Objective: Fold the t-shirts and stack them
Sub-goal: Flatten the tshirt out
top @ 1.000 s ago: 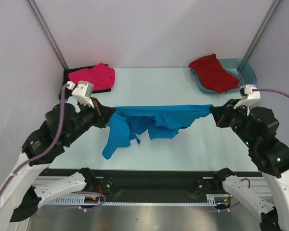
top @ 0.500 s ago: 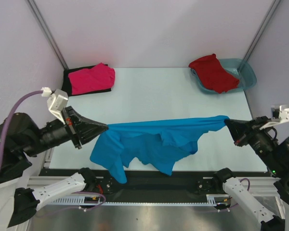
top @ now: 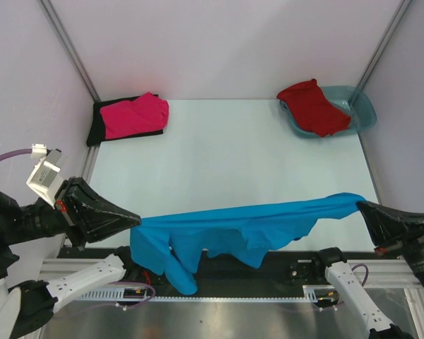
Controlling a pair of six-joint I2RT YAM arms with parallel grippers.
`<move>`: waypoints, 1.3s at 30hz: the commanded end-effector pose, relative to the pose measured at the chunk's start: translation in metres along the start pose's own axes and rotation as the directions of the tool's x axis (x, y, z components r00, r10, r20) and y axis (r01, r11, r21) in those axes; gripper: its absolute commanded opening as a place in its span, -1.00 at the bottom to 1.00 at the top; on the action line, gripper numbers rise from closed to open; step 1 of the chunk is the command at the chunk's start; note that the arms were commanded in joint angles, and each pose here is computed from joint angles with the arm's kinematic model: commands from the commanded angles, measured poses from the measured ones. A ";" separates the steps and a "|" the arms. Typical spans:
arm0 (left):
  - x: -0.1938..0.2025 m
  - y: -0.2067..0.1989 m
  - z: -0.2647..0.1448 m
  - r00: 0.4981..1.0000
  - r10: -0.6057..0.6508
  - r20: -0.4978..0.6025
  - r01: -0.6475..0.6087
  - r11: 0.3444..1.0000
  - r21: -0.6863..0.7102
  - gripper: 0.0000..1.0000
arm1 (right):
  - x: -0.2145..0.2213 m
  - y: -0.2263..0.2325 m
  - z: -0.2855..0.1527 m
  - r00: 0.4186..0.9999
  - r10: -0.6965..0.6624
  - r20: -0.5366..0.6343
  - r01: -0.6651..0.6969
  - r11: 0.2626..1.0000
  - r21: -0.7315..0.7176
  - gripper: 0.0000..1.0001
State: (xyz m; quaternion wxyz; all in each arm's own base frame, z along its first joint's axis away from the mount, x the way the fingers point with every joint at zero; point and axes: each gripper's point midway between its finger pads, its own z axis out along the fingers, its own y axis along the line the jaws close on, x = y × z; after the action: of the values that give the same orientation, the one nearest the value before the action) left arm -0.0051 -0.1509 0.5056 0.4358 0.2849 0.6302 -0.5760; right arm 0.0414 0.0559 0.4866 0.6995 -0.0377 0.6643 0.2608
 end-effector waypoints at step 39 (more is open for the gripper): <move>0.087 0.420 0.181 0.923 -0.165 -0.348 -0.165 0.648 -0.744 -0.99 | 0.162 -0.171 0.243 0.958 0.086 -0.274 0.033 0.915 0.402 -1.00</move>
State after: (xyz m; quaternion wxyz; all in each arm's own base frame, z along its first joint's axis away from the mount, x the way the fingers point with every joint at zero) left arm 0.3133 -0.2597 0.2164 0.3298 0.1635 0.9088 -0.1962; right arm 0.2962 0.0590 0.2905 0.5377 0.0561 0.8325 0.1207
